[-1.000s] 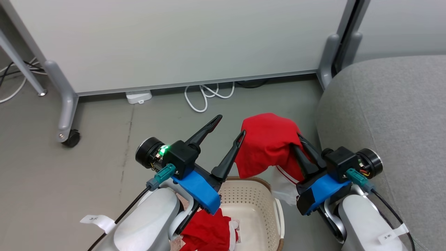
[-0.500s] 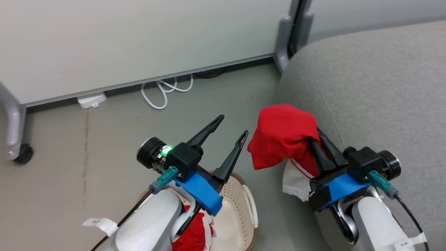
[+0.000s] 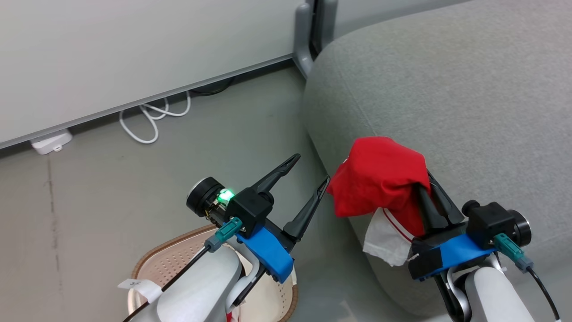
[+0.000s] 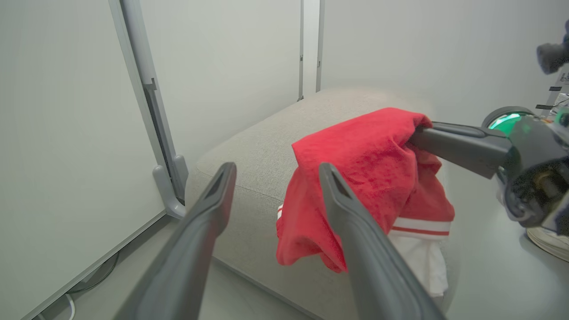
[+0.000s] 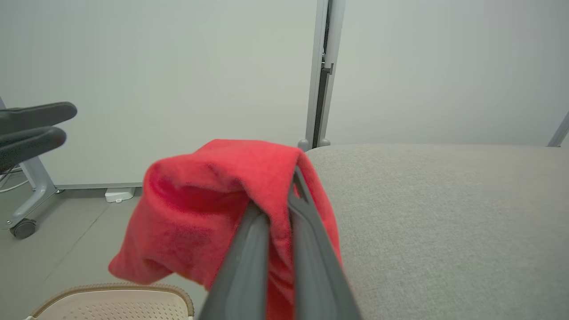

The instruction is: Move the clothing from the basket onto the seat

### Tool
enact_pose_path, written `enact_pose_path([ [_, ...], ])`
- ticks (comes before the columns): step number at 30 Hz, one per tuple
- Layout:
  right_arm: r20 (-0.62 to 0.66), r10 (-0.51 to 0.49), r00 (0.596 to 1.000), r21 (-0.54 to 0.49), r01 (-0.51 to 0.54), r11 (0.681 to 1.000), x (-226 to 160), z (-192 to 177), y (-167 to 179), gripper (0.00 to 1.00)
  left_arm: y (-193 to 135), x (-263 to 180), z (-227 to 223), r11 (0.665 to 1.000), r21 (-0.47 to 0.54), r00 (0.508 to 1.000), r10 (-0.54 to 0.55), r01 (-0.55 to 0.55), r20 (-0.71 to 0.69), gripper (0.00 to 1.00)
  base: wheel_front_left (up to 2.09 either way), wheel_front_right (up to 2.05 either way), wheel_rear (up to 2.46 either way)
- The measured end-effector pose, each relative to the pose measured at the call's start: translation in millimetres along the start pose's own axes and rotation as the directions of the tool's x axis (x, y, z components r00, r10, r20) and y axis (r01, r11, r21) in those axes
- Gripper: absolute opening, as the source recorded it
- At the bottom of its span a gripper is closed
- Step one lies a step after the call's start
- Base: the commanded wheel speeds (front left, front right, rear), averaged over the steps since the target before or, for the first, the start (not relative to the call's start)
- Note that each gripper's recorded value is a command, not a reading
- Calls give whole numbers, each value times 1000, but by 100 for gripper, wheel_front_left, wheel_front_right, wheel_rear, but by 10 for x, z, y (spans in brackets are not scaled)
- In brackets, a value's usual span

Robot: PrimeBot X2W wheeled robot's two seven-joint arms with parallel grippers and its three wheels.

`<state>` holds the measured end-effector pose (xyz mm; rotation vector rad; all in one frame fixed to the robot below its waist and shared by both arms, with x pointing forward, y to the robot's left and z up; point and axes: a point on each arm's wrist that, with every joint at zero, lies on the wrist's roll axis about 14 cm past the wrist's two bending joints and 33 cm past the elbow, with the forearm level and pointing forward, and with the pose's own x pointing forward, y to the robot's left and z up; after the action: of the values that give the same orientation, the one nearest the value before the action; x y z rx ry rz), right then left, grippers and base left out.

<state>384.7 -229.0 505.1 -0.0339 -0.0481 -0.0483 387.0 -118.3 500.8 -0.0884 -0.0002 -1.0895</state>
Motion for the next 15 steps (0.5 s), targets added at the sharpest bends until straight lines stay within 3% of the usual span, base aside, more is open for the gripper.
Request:
enact_pose_path([
  [9, -19, -78, 997, 1, 78, 997, -167, -50, -216, 0, -145, 155, -58, 998, -11, 998, -69, 69, -4, 100, 0, 0, 0],
  [15, 14, -99, 995, -10, 99, 995, -70, 52, -302, 0, -91, 170, -100, 997, -14, 998, -70, 70, -9, 100, 0, 0, 0],
])
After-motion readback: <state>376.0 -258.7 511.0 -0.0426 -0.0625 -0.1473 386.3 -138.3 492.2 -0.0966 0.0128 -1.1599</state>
